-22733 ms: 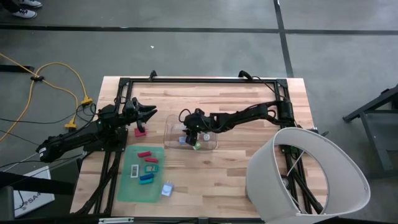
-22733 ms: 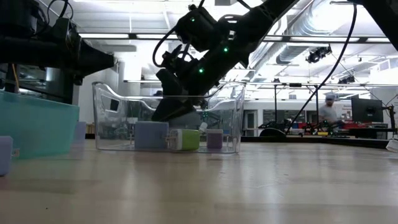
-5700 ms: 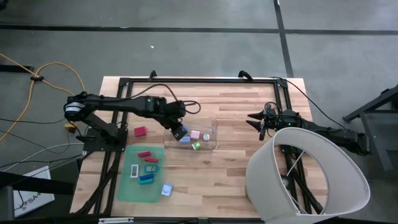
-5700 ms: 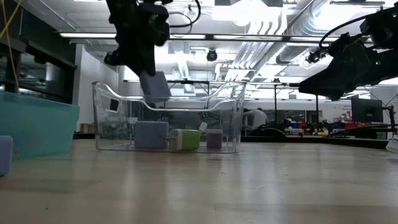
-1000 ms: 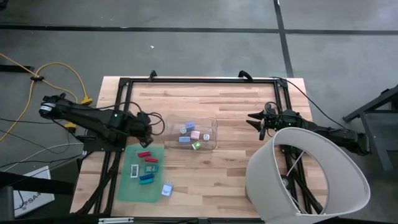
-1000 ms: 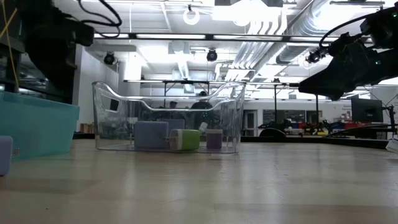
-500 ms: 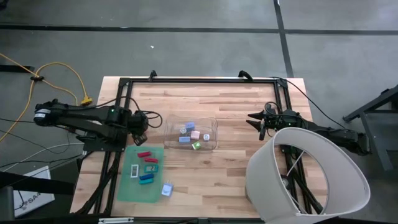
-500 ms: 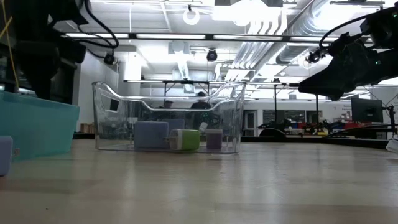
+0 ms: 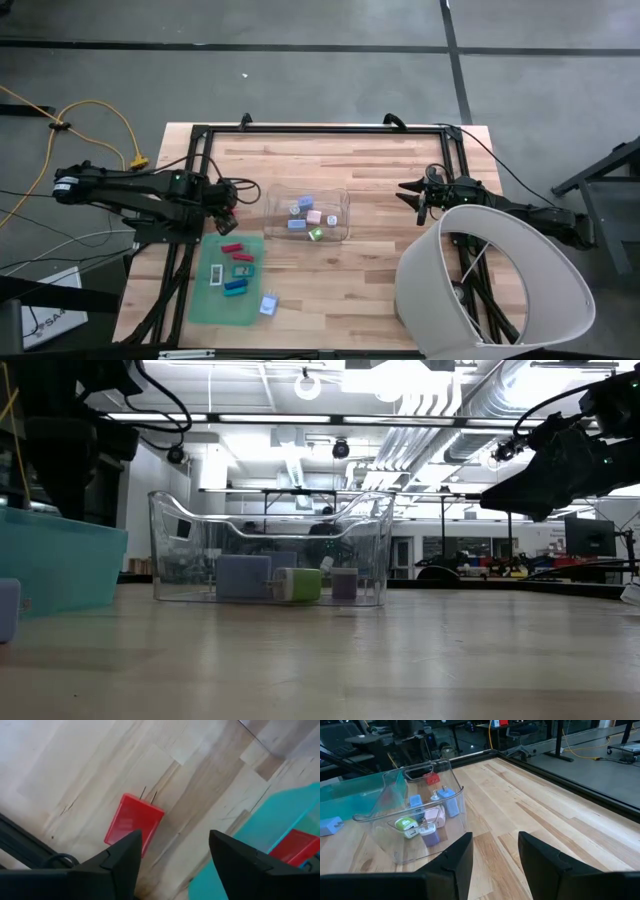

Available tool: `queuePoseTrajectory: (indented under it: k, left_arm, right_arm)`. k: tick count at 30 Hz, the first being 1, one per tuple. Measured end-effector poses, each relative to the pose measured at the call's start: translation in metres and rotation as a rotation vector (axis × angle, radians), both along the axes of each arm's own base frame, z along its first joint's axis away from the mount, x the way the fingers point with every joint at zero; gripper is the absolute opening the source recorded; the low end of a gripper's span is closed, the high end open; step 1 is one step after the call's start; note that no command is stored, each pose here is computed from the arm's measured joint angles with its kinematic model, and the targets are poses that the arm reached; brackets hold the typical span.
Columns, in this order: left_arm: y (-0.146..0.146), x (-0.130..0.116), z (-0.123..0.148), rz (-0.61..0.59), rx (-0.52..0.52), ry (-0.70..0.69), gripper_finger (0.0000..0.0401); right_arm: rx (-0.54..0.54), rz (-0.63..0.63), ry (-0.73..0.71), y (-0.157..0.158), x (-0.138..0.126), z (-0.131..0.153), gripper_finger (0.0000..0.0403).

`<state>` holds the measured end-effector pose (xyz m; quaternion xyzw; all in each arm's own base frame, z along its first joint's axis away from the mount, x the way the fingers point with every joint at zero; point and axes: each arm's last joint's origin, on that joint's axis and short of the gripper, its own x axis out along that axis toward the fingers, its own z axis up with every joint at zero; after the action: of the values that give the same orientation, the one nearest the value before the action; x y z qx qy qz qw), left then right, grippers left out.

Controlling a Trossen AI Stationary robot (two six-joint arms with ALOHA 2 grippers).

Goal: Pick & Place Office items
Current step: Put the red charger adapter into the transparent bin

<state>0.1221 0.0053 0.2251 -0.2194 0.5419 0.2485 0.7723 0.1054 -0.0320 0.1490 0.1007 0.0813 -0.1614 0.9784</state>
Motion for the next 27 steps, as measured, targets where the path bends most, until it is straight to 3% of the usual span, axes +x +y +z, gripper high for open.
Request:
queuePoseTrajectory:
  k: [5, 16, 22, 27]
  left_arm:
    - [0.000, 0.000, 0.000, 0.031, -0.015, -0.002, 0.0244]
    - [0.013, 0.001, -0.002, 0.161, -0.162, 0.027, 0.0246]
    - [0.028, 0.014, 0.004, 0.128, -0.213, 0.061, 0.0246]
    - [0.038, 0.019, 0.003, 0.086, -0.240, 0.191, 0.0246]
  right_arm:
    - [0.000, 0.000, 0.000, 0.000, 0.000, 0.000, 0.0144]
    - [0.000, 0.000, 0.000, 0.000, 0.000, 0.000, 0.0144]
    - [0.000, -0.001, 0.000, 0.000, 0.000, 0.000, 0.0144]
    - [0.000, -0.001, -0.001, 0.000, 0.000, 0.000, 0.0144]
